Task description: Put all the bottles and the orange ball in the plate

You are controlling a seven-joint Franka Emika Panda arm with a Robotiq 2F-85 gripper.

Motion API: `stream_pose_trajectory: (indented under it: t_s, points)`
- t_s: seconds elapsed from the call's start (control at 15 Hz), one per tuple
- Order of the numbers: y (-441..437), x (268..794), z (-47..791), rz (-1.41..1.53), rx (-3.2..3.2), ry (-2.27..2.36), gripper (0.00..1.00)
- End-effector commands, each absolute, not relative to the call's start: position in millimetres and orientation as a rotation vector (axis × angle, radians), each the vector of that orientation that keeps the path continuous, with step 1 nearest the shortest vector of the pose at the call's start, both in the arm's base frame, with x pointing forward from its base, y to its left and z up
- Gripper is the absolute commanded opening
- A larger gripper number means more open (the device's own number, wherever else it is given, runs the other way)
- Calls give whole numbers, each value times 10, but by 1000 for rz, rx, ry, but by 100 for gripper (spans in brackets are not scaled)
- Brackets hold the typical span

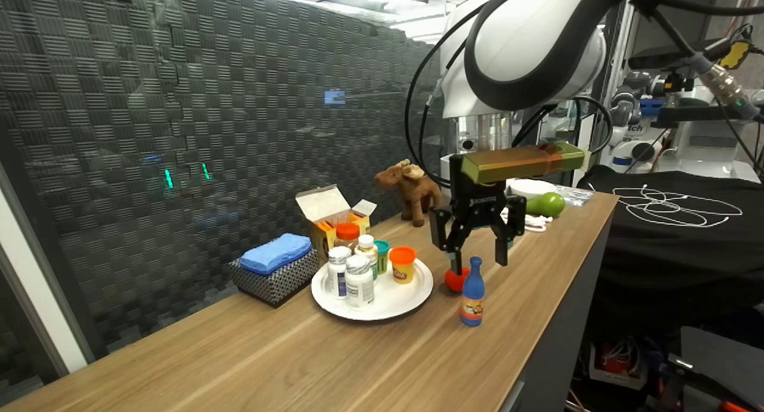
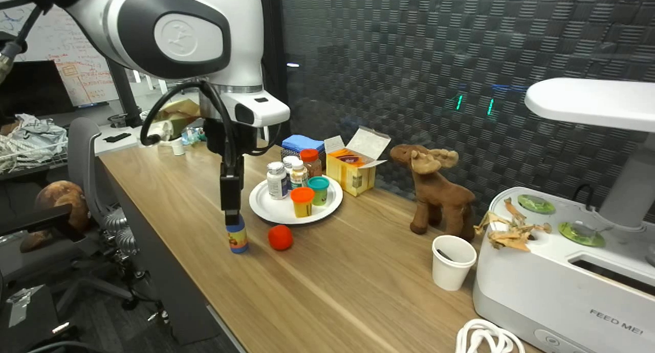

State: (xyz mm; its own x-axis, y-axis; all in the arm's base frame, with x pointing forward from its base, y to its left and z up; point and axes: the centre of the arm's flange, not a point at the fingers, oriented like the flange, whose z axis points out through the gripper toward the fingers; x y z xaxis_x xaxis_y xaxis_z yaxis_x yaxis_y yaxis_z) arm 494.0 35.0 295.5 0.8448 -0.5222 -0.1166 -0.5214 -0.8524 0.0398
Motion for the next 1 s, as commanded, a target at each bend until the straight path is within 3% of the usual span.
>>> stream_pose_trajectory:
  t_s: [0.0, 0.2, 0.33, 0.93]
  points:
    - [354, 5035, 3023, -212, 3028, -830, 46]
    - [375, 5037, 3052, -207, 3022, -829, 21]
    - [391, 5031, 3088, -199, 3018, -830, 10]
    - [600, 5332, 3309, -146, 3020, -727, 12]
